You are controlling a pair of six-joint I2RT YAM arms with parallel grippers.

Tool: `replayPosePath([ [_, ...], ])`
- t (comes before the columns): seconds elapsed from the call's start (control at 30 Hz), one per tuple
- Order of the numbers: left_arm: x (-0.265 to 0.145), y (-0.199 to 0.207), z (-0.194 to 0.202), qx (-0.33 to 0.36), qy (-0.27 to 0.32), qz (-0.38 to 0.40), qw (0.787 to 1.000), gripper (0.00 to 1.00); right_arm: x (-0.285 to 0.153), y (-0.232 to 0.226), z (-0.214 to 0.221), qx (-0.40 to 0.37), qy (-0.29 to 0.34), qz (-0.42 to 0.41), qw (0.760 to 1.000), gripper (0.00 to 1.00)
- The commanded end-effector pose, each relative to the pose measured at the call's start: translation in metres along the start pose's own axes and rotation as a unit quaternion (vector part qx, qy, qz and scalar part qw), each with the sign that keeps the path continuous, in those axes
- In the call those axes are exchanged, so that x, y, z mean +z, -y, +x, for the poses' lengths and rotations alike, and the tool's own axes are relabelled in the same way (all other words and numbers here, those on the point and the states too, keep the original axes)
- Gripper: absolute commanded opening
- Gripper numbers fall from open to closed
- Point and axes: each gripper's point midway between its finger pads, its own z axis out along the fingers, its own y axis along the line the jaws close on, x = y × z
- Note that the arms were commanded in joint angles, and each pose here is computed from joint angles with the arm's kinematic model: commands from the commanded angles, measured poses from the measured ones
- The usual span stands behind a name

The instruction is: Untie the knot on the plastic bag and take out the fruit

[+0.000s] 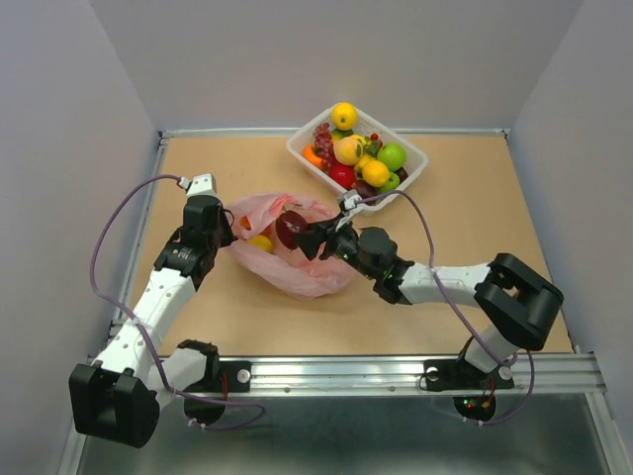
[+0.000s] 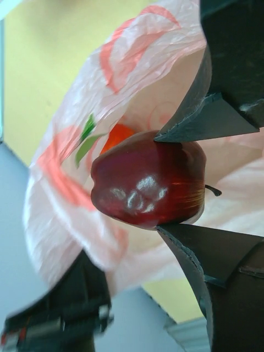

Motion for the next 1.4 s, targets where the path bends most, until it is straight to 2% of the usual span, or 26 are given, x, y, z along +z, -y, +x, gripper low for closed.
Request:
replayPosePath([
  [0.0,0.000,-0.005,-0.006,-0.004,0.017,-0.012,1.000,0.11,-0.017,-0.018,-0.004,-0.037,-0.030,-0.041,0.998,0.00],
  [0.13,0.000,-0.005,-0.006,-0.002,0.016,-0.014,1.000,0.11,-0.027,-0.016,-0.026,-0.079,-0.042,-0.018,0.996,0.00],
  [0.23,0.000,-0.005,-0.005,-0.004,0.015,-0.012,1.000,0.11,-0.032,0.000,-0.058,-0.120,-0.026,0.038,0.992,0.00],
  [0.4,0.000,-0.004,-0.006,-0.003,0.015,-0.011,1.000,0.11,-0.037,0.051,-0.117,-0.162,0.015,0.161,0.973,0.01],
  [0.6,-0.001,-0.004,-0.006,-0.004,0.016,-0.009,1.000,0.11,-0.034,0.119,-0.160,-0.146,0.040,0.218,0.964,0.00],
  [0.8,-0.001,-0.003,-0.007,-0.003,0.017,-0.008,1.000,0.11,-0.006,0.163,-0.170,-0.147,0.028,0.225,0.963,0.00],
  [0.87,-0.001,-0.004,-0.007,-0.002,0.018,-0.009,1.000,0.11,-0.001,0.175,-0.182,-0.153,0.039,0.249,0.956,0.00],
  [1.0,-0.002,-0.003,-0.007,-0.003,0.018,-0.007,1.000,0.11,-0.001,0.236,-0.194,-0.133,0.049,0.308,0.941,0.00],
  [1.1,-0.001,-0.003,-0.007,-0.003,0.018,-0.006,1.000,0.11,0.006,0.258,-0.203,-0.126,0.055,0.318,0.938,0.00],
  [1.27,-0.002,-0.004,-0.009,-0.003,0.021,-0.008,1.000,0.11,0.027,0.276,-0.201,-0.118,0.054,0.319,0.939,0.01],
  [1.37,-0.003,-0.003,-0.009,-0.001,0.022,-0.006,1.000,0.11,0.040,0.287,-0.195,-0.111,0.052,0.321,0.939,0.07],
])
